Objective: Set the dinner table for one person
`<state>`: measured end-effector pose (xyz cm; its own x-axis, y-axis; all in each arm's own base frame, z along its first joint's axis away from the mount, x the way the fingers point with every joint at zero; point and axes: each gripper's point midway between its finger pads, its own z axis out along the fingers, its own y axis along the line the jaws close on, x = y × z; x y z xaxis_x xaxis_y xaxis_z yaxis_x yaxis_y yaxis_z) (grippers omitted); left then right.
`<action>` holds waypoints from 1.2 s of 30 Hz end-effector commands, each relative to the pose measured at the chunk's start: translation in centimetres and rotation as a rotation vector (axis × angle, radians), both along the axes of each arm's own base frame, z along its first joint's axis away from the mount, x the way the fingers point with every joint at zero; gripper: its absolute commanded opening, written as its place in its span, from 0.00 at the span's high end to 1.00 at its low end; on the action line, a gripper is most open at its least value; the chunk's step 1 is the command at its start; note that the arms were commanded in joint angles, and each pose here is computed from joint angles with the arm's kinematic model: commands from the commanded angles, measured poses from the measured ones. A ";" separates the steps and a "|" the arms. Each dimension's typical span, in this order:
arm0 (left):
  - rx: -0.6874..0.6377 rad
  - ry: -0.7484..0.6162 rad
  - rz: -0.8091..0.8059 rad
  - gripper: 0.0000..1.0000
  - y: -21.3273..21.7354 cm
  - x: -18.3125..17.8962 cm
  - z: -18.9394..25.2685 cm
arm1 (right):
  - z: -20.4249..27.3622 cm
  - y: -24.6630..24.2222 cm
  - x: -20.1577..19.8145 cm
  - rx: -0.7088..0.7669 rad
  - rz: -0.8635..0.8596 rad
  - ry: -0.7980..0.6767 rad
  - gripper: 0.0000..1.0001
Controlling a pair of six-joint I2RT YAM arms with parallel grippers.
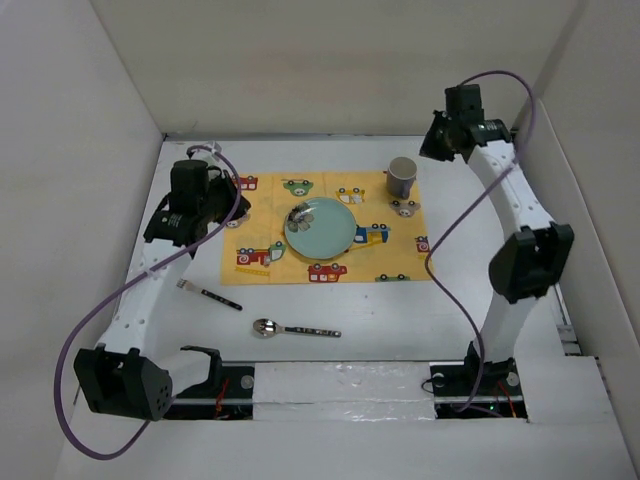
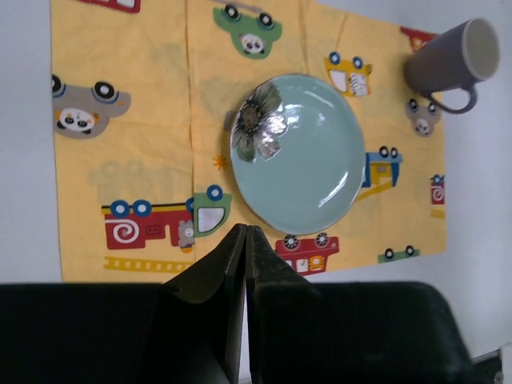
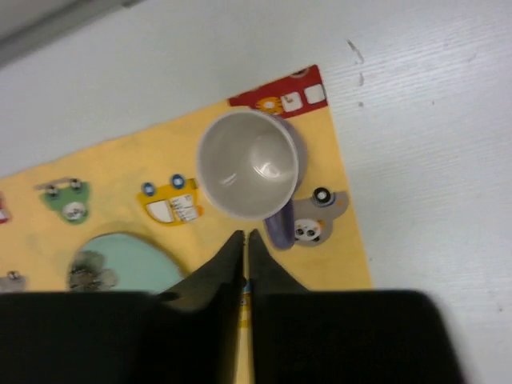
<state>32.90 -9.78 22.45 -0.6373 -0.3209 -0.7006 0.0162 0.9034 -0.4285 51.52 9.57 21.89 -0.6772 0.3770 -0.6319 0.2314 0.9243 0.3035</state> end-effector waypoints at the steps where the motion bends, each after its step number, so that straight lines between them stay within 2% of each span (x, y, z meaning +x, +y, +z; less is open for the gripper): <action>1: -0.060 -0.087 -0.019 1.00 -0.9 0.6 4.3 | 9.7 4.2 -4.7 0.115 0.194 -0.265 1.00; 2: -0.077 -0.095 -0.026 1.00 -1.2 0.7 4.9 | 9.1 7.0 -6.9 0.132 0.293 -0.268 1.00; 3: -0.082 -0.098 -0.025 1.00 -1.3 0.7 5.1 | 5.6 8.9 -8.8 0.145 0.365 -0.234 1.00; 5: -0.090 -0.110 -0.020 1.00 -1.3 0.7 5.8 | 6.0 12.5 -14.1 0.183 0.526 -0.282 1.00; 6: -0.089 -0.110 -0.013 1.00 -1.2 0.7 6.0 | 2.3 16.1 -18.2 0.181 0.653 -0.218 1.00; 7: -0.088 -0.106 -0.009 1.00 -1.1 0.6 6.0 | 1.2 17.0 -20.1 0.144 0.677 -0.214 0.94; 8: -0.086 -0.112 -0.005 0.96 -1.0 0.5 6.5 | 0.6 17.7 -21.9 0.129 0.688 -0.211 0.84; 9: -0.086 -0.117 -0.002 0.87 -0.9 0.4 6.8 | -0.9 19.5 -24.5 0.099 0.751 -0.195 0.58; 10: -0.088 -0.121 0.000 0.85 -0.9 0.3 7.1 | -3.4 19.8 -26.3 0.070 0.784 -0.150 0.48; 11: -0.088 -0.134 0.009 0.83 -0.7 0.3 7.7 | -4.3 20.3 -27.3 0.054 0.811 -0.141 0.41; 12: -0.085 -0.143 0.021 0.79 -0.5 0.2 8.3 | -6.4 21.7 -29.6 0.013 0.899 -0.119 0.32; 13: -0.085 -0.143 0.021 0.79 -0.5 0.2 8.3 | -6.4 21.7 -29.6 0.012 0.900 -0.118 0.32; 14: -0.083 -0.141 0.027 0.79 -0.4 0.1 8.5 | -7.7 22.1 -30.3 -0.017 0.933 -0.091 0.26; 18: -0.082 -0.145 0.033 0.78 -0.3 -0.2 9.4 | -10.8 24.7 -33.3 -0.124 1.104 -0.047 0.23; 21: -0.113 -0.148 0.009 0.78 -0.9 -0.5 10.3 | -13.1 26.3 -34.8 -0.235 1.174 -0.046 0.24; 25: -0.139 -0.169 0.010 0.79 -1.0 -1.1 11.4 | -15.6 28.2 -36.1 -0.286 1.247 -0.013 0.25; 29: -0.142 -0.173 0.016 0.79 -0.9 -1.6 11.8 | -17.9 29.8 -37.1 -0.337 1.278 0.003 0.31; 30: -0.139 -0.175 0.018 0.79 -0.8 -1.7 11.8 | -18.2 30.0 -36.7 -0.347 1.260 -0.003 0.37; 31: -0.135 -0.184 0.025 0.79 -0.6 -1.8 12.1 | -18.6 30.2 -37.0 -0.353 1.257 -0.005 0.49; 32: -0.133 -0.184 0.029 0.79 -0.5 -1.9 12.1 | -19.2 30.1 -36.7 -0.368 1.238 0.001 0.72; 35: -0.126 -0.189 0.039 0.79 -0.3 -2.2 12.2 | -18.6 30.2 -36.5 -0.402 1.182 -0.032 1.00; 36: -0.123 -0.193 0.042 0.79 -0.2 -2.3 12.3 | -17.7 30.3 -36.4 -0.391 1.172 -0.043 1.00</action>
<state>31.23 -10.26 31.86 -0.5419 -0.4219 -0.7269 0.0444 0.8493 -0.5260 14.20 39.01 2.48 -0.4603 -0.7025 -0.5428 -0.8304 0.5569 -0.0165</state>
